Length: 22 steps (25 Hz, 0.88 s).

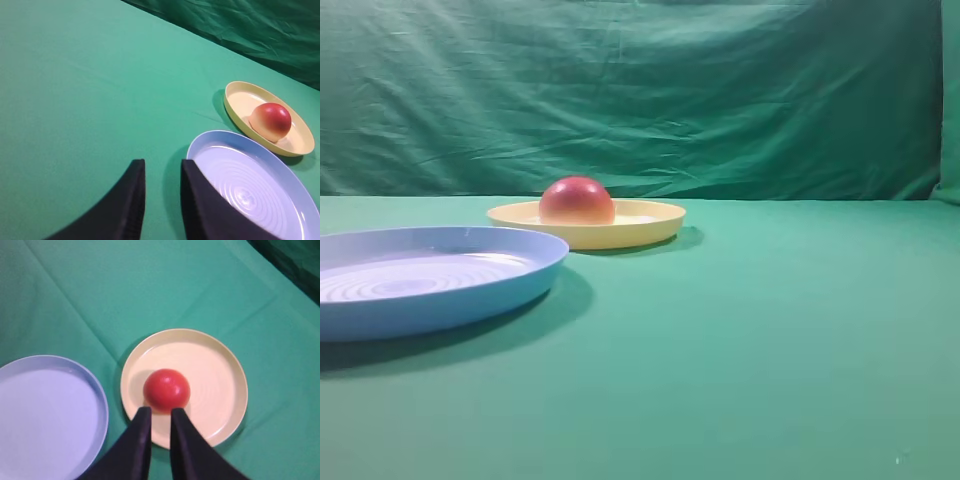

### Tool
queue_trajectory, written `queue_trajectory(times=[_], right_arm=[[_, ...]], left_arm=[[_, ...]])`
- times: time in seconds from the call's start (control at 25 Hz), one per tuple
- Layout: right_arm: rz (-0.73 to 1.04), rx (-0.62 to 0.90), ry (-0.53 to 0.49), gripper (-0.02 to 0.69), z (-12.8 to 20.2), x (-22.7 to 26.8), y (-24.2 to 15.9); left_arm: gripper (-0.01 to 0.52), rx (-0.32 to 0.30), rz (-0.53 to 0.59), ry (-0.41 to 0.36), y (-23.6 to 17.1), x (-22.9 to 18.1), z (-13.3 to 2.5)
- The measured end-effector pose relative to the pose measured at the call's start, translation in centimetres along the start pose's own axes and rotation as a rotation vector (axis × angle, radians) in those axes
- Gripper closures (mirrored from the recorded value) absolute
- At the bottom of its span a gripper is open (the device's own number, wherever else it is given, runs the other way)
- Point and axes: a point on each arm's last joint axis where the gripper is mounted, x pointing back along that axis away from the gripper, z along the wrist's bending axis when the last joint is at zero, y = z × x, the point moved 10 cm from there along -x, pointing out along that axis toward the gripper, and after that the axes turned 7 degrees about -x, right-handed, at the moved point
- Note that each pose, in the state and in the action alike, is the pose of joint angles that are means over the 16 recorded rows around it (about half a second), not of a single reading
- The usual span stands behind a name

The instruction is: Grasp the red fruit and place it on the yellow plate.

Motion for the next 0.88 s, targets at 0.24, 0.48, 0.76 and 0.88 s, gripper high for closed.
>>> queue_trajectory(times=[0.24,0.48,0.76,0.88], right_arm=[[-0.123,-0.027,-0.005,0.665,0.1,4.8,-5.0],[-0.242,-0.036,-0.008,0.665,0.1,7.9,-11.2],[-0.336,-0.030,-0.007,0.665,0.1,10.2,-17.0],[-0.354,-0.027,-0.006,0.665,0.1,10.5,-18.8]], left_arm=[[0.357,0.000,0.000,0.000,0.0,0.0,0.0],[0.357,0.000,0.000,0.000,0.0,0.0,0.0],[0.357,0.000,0.000,0.000,0.0,0.0,0.0],[0.357,0.000,0.000,0.000,0.0,0.0,0.0]])
